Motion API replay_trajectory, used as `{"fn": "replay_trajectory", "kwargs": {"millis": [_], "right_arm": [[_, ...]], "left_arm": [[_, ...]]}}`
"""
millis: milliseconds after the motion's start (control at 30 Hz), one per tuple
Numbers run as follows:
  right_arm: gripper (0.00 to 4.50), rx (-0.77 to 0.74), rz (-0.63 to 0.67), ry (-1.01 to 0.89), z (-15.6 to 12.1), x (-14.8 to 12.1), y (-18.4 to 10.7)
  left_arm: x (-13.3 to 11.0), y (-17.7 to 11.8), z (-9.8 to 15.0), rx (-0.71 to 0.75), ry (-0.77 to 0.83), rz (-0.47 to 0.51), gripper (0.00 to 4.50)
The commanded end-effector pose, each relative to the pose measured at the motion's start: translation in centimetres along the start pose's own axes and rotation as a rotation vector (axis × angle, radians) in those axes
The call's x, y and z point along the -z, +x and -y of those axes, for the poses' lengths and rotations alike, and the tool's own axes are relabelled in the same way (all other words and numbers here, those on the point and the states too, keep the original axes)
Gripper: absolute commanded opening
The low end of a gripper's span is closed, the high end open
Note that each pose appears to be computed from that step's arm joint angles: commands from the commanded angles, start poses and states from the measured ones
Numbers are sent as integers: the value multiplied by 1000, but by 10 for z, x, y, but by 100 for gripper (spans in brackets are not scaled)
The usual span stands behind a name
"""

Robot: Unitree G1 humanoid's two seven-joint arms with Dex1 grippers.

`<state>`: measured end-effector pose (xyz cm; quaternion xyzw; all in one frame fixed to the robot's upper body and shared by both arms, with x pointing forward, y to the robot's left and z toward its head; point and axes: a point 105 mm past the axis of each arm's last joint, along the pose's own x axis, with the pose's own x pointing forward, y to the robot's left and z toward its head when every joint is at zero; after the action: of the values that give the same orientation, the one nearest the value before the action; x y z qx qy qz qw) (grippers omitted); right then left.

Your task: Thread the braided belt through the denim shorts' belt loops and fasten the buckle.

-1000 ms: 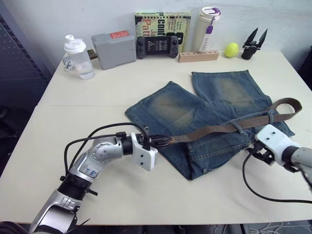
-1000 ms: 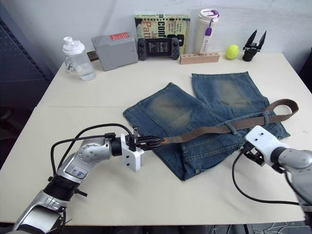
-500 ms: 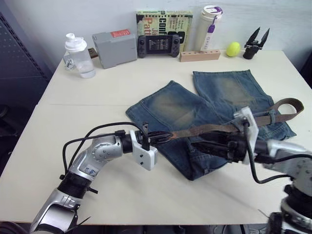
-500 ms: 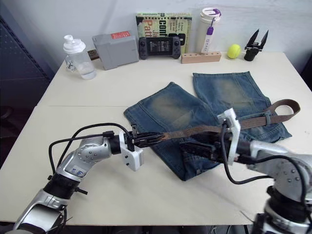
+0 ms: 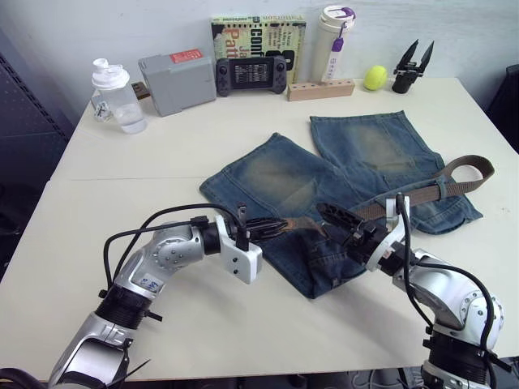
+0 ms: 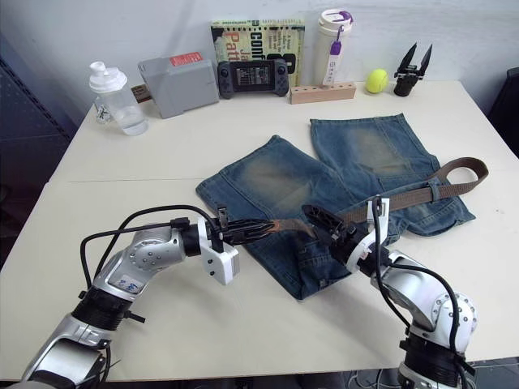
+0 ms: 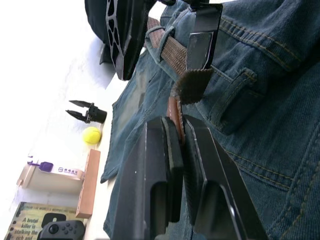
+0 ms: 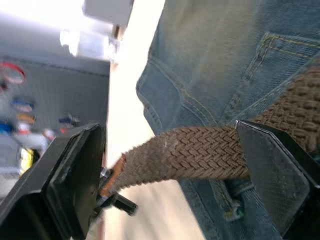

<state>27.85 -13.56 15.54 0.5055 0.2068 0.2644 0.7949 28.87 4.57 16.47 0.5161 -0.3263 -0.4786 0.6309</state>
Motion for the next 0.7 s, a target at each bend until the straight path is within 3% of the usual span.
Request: {"fn": "replay_trajectory", "kwargs": {"millis": [33, 400, 500, 700], "right_arm": [[445, -99, 43, -33, -23, -2, -8], [445, -224, 12, -60, -48, 24, -13], [445, -220, -12, -1, -48, 40, -9], [445, -115, -1, 90, -26, 43, -4]], "left_arm": [[3, -4, -15, -45, 67, -24, 0], [11, -7, -13, -40, 76, -51, 0], [11, -7, -15, -46, 81, -48, 0], [2, -7, -21, -89, 77, -7, 0]]}}
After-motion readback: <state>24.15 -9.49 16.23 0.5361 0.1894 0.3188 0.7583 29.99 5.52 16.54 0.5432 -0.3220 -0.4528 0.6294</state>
